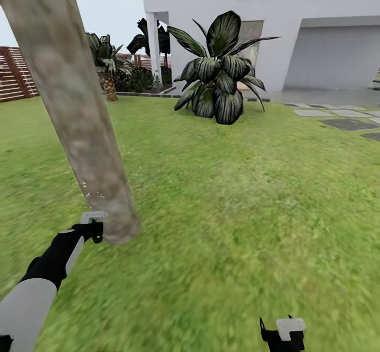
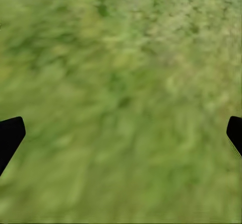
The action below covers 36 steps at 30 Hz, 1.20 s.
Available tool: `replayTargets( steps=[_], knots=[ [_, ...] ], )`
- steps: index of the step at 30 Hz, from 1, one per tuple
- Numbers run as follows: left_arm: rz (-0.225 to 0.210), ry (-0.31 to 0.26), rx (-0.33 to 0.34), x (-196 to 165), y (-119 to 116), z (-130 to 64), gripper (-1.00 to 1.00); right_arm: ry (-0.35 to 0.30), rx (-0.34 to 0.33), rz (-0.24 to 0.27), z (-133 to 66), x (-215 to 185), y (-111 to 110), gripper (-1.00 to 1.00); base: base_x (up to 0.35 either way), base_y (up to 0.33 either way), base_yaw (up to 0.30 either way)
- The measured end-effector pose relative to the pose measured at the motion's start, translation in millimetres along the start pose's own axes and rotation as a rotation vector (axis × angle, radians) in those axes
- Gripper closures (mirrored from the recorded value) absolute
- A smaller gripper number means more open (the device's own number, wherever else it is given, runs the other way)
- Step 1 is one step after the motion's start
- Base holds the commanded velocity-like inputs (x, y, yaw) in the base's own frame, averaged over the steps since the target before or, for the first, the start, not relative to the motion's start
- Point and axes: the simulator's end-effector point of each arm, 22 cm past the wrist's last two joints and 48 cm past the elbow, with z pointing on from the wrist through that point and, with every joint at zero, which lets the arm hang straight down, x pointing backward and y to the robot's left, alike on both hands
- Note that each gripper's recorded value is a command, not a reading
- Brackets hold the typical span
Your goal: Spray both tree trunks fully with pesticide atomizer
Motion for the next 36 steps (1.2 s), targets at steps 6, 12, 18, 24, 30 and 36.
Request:
replayTargets(
  steps=[6, 12, 18, 24, 30, 36],
  knots=[
    [-0.036, -0.004, -0.028, -1.5, 20.2, -1.2, 1.00, 0.000, 0.000, 0.000, -0.1, 0.1, 0.0, -1.00, 0.091, -0.269, 0.035],
    [-0.043, -0.014, -0.001, -5.0, 0.1, -1.3, 1.00, 0.001, 0.000, 0.000, -0.2, 0.3, 0.1, -1.00, 0.161, -0.240, 0.110],
    [-0.020, 0.050, -0.073, 38.5, 51.9, -5.3, 1.00, 0.000, -0.001, 0.000, -0.1, 0.1, 0.6, -1.00, 0.105, -0.062, 0.247],
    [-0.018, 0.067, -0.046, 80.8, 31.1, -3.3, 1.00, 0.001, -0.001, 0.001, -0.2, 0.2, 0.8, -1.00, 0.003, -0.001, 0.019],
    [-0.029, 0.077, -0.083, 84.4, 23.9, -2.4, 1.00, 0.000, -0.001, 0.001, -0.2, 0.0, 1.0, -1.00, 0.000, 0.000, 0.186],
    [-0.019, 0.126, -0.127, 112.6, 44.8, -4.0, 1.00, 0.000, 0.002, 0.001, -0.1, 0.1, -0.5, -1.00, 0.133, 0.000, 0.013]
  ],
)
